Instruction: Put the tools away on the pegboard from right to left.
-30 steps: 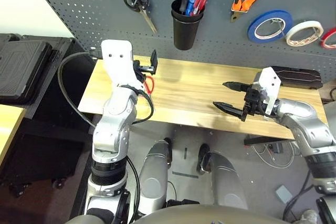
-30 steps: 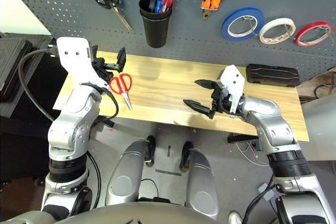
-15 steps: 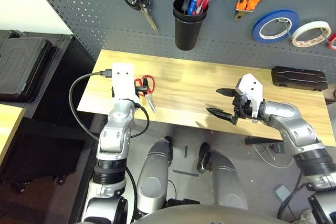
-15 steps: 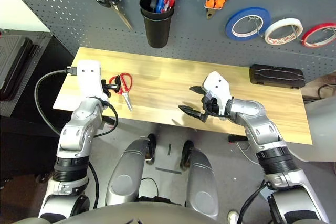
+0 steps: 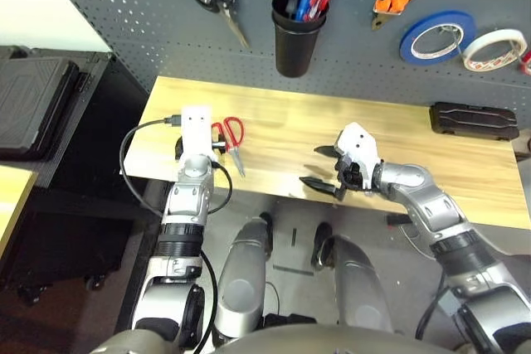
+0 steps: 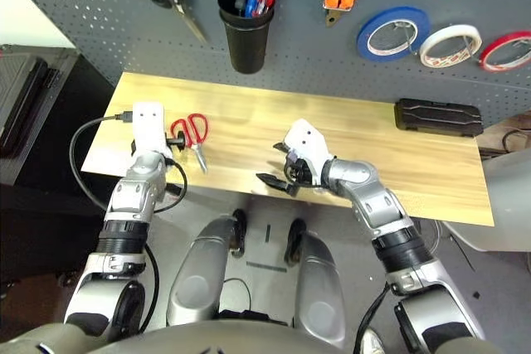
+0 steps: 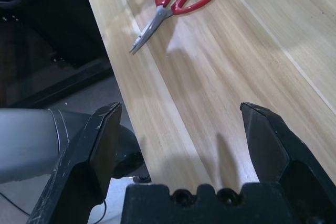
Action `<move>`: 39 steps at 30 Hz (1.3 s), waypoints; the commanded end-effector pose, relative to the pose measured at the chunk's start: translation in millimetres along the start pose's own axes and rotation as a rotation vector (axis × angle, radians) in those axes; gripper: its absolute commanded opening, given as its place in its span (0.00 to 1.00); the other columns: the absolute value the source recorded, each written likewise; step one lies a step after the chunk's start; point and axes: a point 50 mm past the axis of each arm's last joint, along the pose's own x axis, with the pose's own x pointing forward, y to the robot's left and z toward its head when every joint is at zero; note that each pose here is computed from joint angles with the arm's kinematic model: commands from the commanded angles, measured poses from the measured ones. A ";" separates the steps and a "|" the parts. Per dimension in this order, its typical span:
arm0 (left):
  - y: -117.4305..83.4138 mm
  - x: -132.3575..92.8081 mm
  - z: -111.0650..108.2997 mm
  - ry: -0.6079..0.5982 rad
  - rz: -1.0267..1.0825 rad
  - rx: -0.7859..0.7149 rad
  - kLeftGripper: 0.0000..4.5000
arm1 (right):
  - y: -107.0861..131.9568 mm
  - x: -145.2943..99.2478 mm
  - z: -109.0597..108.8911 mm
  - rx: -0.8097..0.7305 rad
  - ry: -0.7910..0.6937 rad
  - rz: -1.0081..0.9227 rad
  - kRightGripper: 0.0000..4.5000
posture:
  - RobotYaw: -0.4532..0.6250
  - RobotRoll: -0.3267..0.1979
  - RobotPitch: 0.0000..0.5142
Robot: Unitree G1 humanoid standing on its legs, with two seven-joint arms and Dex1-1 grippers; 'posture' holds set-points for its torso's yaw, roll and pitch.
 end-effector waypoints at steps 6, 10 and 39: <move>0.0 22.4 -20.3 0.085 0.042 -0.004 0.99 | 8.8 -3.3 11.3 -0.012 0.000 0.015 1.00 | 0.57 0.62 0.67; -2.8 29.4 -26.6 0.119 0.020 0.002 0.99 | 7.6 -7.9 11.8 -0.022 0.017 0.011 1.00 | 0.56 0.62 0.67; 0.4 11.3 15.9 -0.064 0.097 -0.244 0.00 | -11.8 -7.8 15.0 -0.087 0.023 0.034 1.00 | 0.64 0.62 0.57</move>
